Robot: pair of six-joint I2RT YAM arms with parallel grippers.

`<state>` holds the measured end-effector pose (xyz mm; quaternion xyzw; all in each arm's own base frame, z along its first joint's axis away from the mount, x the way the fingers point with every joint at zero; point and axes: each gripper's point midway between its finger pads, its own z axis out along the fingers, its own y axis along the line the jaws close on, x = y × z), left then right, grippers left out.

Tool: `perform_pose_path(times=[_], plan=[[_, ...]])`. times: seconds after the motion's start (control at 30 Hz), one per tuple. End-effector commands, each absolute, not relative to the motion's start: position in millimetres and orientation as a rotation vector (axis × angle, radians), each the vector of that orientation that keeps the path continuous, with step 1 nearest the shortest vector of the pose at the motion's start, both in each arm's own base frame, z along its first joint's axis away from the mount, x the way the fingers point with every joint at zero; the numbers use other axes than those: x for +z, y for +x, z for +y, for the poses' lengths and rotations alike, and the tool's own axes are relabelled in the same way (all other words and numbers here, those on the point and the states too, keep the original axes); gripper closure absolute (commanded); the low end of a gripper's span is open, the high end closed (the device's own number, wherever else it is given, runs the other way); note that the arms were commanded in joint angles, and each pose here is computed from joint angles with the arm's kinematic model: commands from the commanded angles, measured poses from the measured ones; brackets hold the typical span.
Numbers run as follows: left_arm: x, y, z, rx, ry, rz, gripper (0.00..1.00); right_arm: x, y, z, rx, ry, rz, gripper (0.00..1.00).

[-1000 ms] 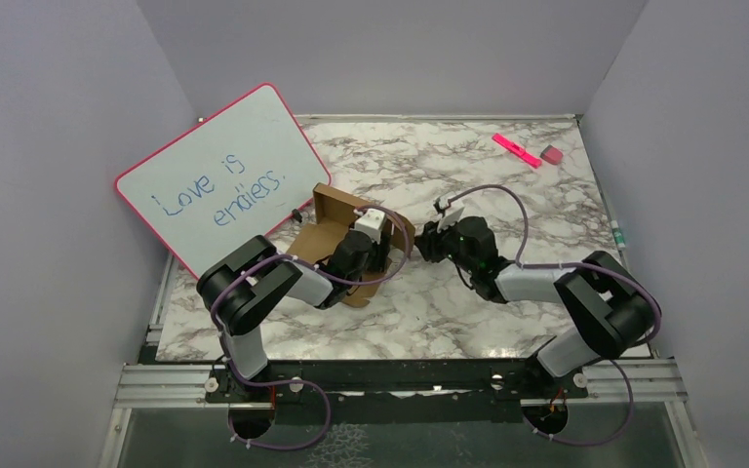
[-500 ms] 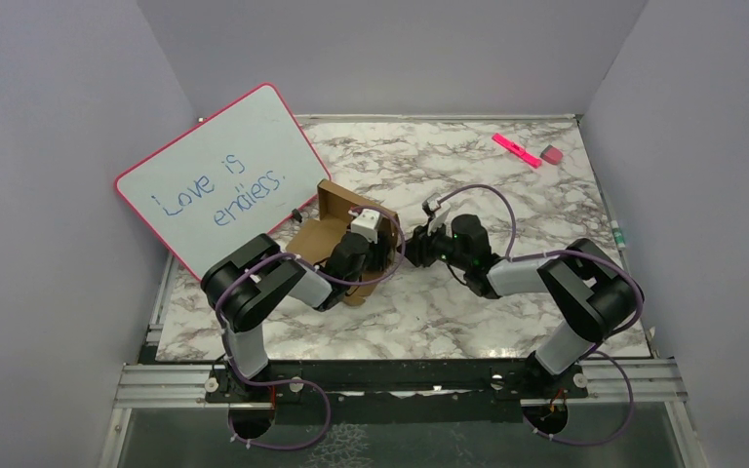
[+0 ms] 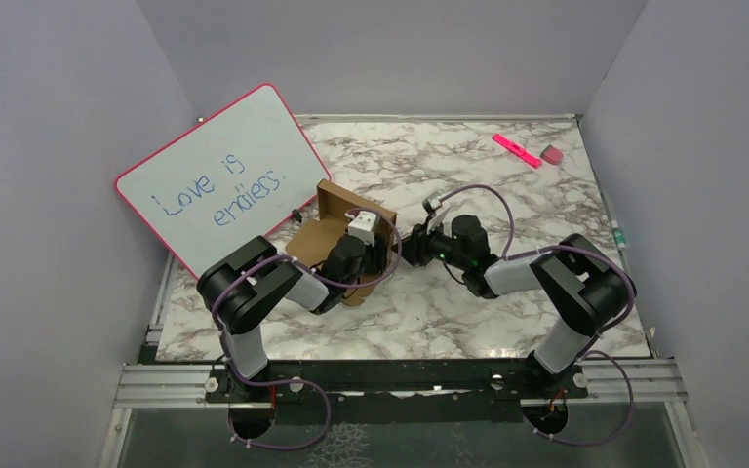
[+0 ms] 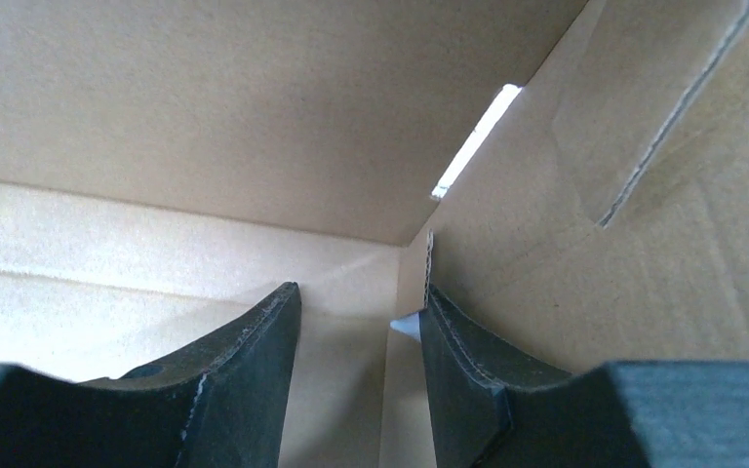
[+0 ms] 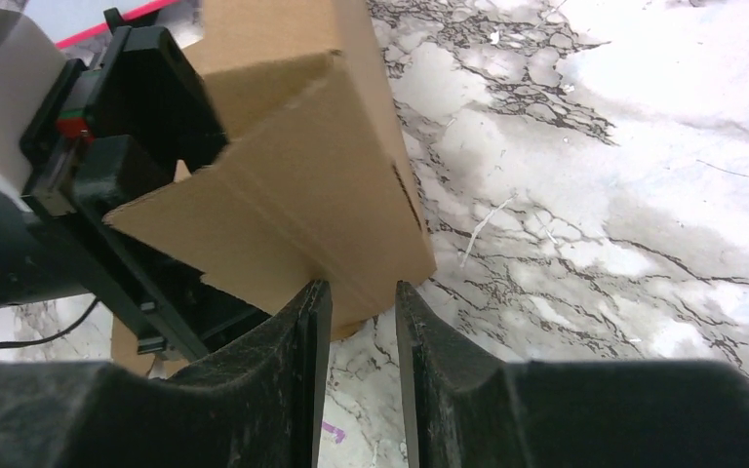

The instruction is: Fold the paper box

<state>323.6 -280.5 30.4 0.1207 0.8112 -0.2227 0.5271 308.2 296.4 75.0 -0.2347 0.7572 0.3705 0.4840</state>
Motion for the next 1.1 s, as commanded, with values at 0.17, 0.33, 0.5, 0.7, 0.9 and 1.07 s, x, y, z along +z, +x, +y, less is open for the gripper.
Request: perform_pose_path(times=[0.17,0.33,0.5,0.7,0.9,1.07], plan=[[46,304,-279,-0.614,0.292,1.946,0.50,79,313,307,0.959,-0.591,1.793,0.64],[56,302,-277,-0.622,0.278,1.929,0.49,76,310,312,0.986,-0.617,1.788,0.64],[60,302,-265,-0.582,0.242,1.950,0.48,77,307,316,1.012,-0.640,1.779,0.63],[49,288,-242,-0.521,0.172,2.044,0.49,82,304,318,1.039,-0.652,1.768,0.61],[39,270,-222,-0.481,0.144,2.118,0.54,84,302,320,1.059,-0.655,1.768,0.60],[37,261,-212,-0.438,0.162,2.159,0.58,83,299,321,1.081,-0.657,1.777,0.59]])
